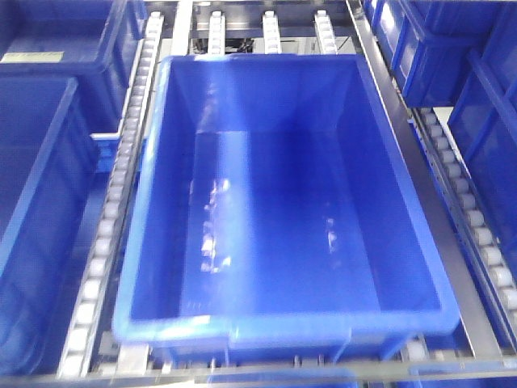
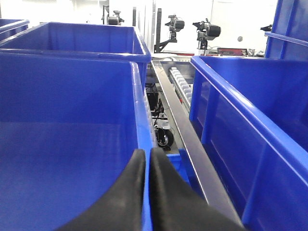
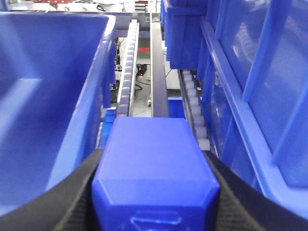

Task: Pour parts from conveyor to right shelf
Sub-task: 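Approach the shelf and stop facing an empty blue bin, then extend the right gripper with the block over the empty blue bin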

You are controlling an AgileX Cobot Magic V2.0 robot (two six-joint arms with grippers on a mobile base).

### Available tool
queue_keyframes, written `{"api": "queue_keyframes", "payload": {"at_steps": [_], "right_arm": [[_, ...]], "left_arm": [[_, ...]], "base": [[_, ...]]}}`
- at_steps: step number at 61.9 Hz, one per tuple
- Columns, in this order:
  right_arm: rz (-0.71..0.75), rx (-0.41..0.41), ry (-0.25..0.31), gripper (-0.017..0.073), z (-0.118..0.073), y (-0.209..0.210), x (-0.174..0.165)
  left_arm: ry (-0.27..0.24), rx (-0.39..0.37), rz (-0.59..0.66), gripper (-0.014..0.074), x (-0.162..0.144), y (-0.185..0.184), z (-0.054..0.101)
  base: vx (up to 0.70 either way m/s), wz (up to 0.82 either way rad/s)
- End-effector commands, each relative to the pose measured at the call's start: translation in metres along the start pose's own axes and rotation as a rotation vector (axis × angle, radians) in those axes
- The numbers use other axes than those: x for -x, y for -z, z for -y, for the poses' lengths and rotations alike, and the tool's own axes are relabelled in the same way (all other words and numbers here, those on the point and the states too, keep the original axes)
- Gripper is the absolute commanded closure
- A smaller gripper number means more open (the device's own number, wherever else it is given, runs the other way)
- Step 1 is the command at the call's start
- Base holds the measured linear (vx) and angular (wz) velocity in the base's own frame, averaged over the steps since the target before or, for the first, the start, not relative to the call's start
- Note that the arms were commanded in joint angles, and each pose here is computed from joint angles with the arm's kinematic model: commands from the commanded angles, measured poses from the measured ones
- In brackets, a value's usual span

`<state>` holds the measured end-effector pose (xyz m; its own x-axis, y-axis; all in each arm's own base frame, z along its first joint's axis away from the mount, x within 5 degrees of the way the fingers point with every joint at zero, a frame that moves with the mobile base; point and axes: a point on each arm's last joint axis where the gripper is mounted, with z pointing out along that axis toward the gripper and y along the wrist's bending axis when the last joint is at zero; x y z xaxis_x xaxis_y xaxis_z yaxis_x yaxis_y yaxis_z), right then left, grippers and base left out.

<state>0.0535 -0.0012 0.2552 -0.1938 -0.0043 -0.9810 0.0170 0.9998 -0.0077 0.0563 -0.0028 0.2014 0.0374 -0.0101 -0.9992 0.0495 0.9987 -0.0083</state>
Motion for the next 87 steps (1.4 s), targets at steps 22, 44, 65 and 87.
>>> {"api": "queue_keyframes", "payload": {"at_steps": [22, 44, 65, 87], "right_arm": [[0.094, -0.004, 0.011, 0.0564, 0.0002, 0.0015, 0.0161], [0.094, -0.004, 0.011, 0.0564, 0.0002, 0.0015, 0.0161], [0.094, -0.004, 0.011, 0.0564, 0.0002, 0.0015, 0.0161], [0.094, -0.004, 0.011, 0.0564, 0.0002, 0.0015, 0.0161]], "left_arm": [[0.012, -0.005, 0.056, 0.0599, -0.0029, 0.0, 0.0001], [0.012, -0.005, 0.056, 0.0599, -0.0029, 0.0, 0.0001], [0.012, -0.005, 0.056, 0.0599, -0.0029, 0.0, 0.0001], [0.012, -0.005, 0.056, 0.0599, -0.0029, 0.0, 0.0001]], "base": [[0.14, -0.05], [0.08, 0.03], [0.04, 0.02], [0.0, 0.0]]}}
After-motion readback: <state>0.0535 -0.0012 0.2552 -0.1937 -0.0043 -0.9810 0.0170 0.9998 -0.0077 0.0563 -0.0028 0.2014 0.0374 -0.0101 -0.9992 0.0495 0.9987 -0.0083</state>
